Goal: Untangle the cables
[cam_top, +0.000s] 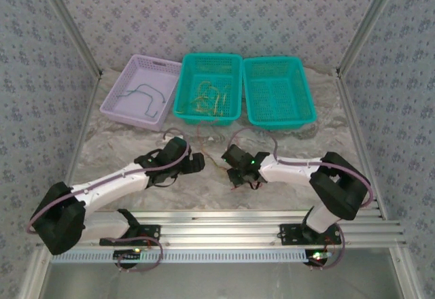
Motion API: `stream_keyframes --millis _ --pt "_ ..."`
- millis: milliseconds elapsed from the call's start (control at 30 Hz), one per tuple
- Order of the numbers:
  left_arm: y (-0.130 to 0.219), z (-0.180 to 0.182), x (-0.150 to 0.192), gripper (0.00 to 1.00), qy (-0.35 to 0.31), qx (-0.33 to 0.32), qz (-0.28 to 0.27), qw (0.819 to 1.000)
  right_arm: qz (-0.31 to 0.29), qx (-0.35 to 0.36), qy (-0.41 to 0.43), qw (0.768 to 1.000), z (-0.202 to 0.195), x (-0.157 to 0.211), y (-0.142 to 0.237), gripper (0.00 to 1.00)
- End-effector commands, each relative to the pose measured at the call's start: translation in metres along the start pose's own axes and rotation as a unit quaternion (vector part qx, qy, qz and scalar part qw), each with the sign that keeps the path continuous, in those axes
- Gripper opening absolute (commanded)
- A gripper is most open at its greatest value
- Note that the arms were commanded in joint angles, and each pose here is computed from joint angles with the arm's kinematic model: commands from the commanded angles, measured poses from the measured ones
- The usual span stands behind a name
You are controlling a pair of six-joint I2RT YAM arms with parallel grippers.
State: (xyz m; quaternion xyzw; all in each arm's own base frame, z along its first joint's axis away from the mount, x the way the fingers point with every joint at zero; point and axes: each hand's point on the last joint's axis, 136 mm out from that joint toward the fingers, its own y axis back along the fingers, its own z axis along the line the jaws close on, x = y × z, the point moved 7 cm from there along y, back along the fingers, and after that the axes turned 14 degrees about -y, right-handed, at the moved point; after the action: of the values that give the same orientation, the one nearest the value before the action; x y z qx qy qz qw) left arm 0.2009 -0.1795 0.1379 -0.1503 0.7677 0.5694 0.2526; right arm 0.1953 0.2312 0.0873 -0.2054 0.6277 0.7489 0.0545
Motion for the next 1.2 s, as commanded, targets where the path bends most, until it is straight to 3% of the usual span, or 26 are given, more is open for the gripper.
stream_keyframes --millis 0,233,533,1167 --pt "0.002 -0.012 -0.015 0.95 0.005 0.011 -0.021 1.000 -0.003 -0.026 0.009 1.000 0.007 -0.006 0.016 0.00" --pt "0.003 -0.025 -0.025 0.95 0.000 0.026 -0.025 0.999 -0.046 -0.134 0.040 0.989 0.022 -0.022 0.081 0.00" --pt "0.009 -0.051 -0.026 0.97 0.019 0.071 -0.029 0.997 -0.035 -0.238 0.021 0.971 0.018 -0.025 0.121 0.00" --pt "-0.048 -0.044 0.008 0.96 0.023 0.041 0.043 0.998 -0.076 -0.416 -0.038 0.905 0.000 -0.040 0.198 0.00"
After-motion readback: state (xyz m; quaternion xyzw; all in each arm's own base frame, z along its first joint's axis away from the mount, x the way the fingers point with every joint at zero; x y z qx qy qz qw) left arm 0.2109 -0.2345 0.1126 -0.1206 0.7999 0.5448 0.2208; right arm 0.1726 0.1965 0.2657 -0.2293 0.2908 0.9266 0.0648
